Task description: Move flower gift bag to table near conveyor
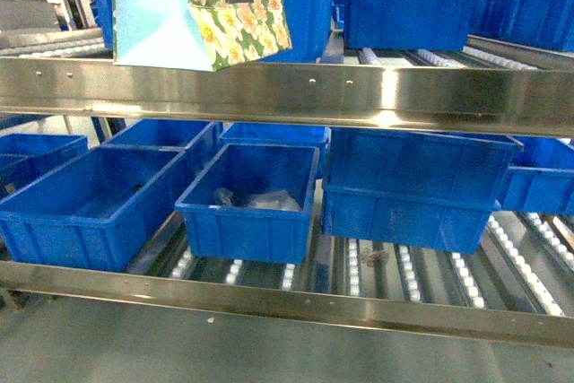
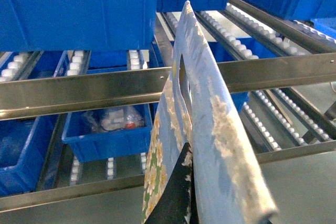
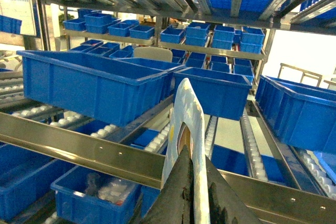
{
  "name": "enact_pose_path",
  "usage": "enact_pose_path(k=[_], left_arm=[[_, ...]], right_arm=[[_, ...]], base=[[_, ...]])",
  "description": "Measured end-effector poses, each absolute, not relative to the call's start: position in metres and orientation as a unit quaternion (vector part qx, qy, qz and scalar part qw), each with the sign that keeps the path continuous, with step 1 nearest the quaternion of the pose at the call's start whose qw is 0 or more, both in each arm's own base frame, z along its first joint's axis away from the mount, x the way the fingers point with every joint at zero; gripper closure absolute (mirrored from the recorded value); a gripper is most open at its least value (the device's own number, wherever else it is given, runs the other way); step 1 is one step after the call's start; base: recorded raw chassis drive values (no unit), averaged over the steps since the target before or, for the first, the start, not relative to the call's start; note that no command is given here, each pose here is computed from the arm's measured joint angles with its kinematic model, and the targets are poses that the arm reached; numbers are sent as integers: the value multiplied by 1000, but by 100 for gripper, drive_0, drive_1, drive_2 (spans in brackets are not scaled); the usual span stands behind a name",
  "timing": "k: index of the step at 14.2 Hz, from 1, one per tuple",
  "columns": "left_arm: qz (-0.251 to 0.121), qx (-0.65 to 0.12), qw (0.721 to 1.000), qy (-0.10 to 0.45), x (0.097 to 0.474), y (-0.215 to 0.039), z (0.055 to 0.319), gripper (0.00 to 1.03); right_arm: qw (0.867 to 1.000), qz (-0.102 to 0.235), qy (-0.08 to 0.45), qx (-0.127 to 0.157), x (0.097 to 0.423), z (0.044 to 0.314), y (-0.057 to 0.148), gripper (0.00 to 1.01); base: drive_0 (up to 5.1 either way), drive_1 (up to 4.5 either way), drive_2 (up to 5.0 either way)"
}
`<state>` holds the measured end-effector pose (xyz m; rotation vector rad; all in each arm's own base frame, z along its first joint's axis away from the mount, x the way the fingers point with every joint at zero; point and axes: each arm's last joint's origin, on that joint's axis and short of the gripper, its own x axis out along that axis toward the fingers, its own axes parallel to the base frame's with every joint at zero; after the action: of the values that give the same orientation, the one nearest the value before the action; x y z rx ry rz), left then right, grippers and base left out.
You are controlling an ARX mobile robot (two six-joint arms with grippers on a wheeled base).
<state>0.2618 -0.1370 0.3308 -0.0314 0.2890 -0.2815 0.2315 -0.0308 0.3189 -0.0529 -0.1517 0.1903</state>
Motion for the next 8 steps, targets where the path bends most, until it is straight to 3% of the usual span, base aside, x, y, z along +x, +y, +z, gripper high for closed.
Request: enact_pose_path(k=[8], left_arm=[[-140, -16, 980, 142, 262, -137, 331, 101]], right_arm=[[992, 95, -77, -27, 231, 319, -31, 99]], base=[[-487, 157, 333]])
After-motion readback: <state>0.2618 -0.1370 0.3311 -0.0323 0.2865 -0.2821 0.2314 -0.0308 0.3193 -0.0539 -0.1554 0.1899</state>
